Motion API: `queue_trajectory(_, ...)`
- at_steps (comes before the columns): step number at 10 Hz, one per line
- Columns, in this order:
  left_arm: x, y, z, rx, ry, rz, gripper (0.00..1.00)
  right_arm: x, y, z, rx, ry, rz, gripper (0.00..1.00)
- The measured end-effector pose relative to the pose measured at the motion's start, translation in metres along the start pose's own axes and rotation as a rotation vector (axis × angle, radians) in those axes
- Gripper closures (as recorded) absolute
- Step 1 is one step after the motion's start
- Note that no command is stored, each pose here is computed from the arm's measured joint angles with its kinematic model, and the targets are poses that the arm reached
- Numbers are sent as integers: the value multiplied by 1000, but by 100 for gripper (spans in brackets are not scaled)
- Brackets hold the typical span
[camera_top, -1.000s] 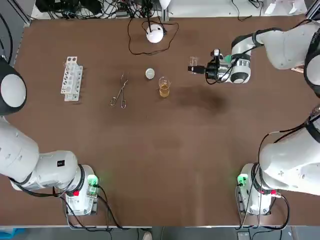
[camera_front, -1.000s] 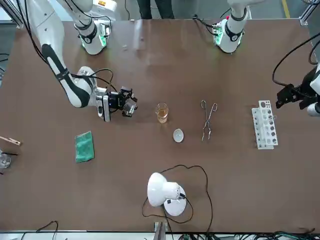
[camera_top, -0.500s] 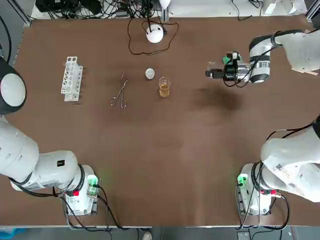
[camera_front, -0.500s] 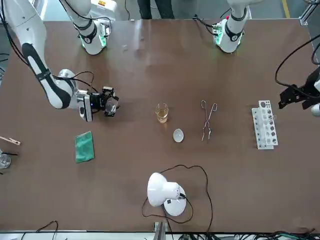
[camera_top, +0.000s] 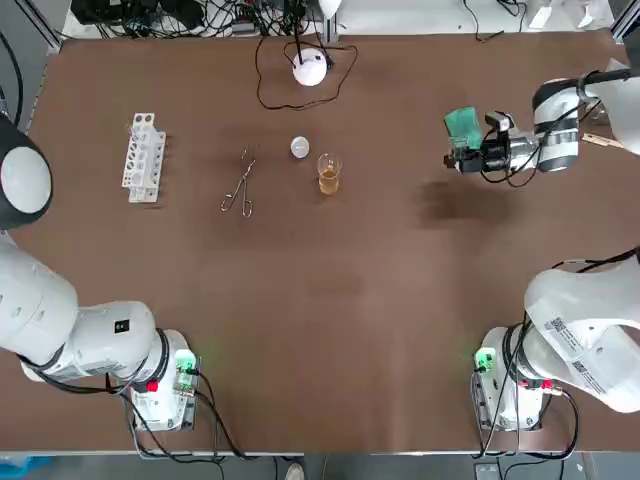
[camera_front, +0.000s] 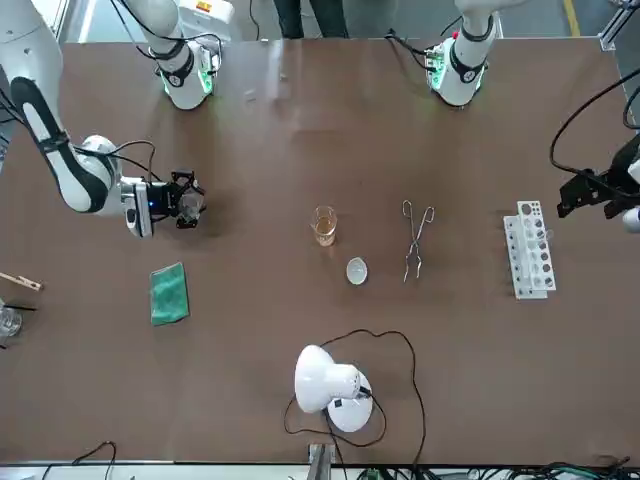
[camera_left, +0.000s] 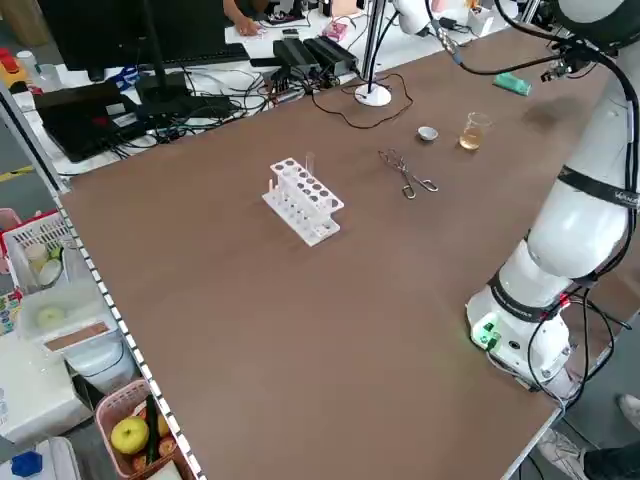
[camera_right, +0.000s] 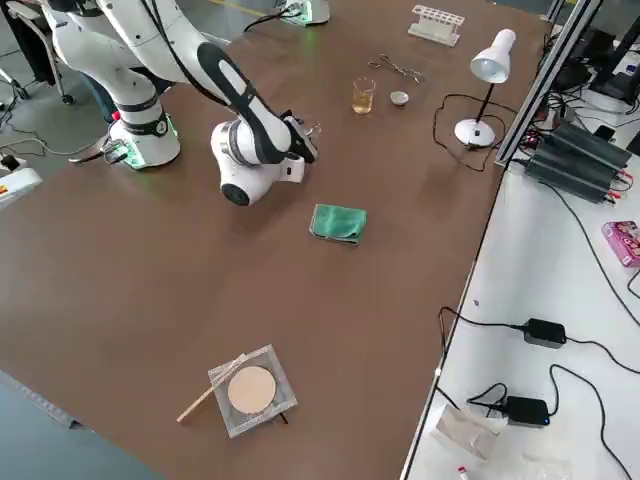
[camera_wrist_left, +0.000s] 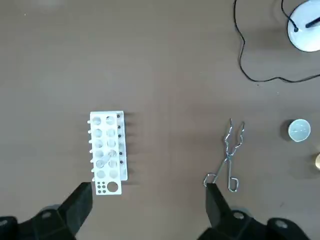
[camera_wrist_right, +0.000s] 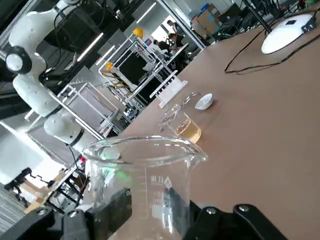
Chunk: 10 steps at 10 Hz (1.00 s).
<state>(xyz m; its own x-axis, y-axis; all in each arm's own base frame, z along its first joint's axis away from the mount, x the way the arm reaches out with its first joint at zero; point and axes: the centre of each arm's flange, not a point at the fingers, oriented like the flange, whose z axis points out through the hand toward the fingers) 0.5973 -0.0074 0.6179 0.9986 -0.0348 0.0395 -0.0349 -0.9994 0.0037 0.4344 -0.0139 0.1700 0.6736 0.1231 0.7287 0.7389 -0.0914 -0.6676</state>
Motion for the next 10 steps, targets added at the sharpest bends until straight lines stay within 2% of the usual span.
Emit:
queue_trajectory(3,0,0,0,0,0,0,0,-26,6,-33,-6,2,-119,61)
queue_trajectory(8,0,0,0,0,0,0,0,-48,36,-91,-32,-10,-420,61)
queue_trajectory(10,0,0,1,0,-1,0,0,-55,51,-101,-17,22,-550,61)
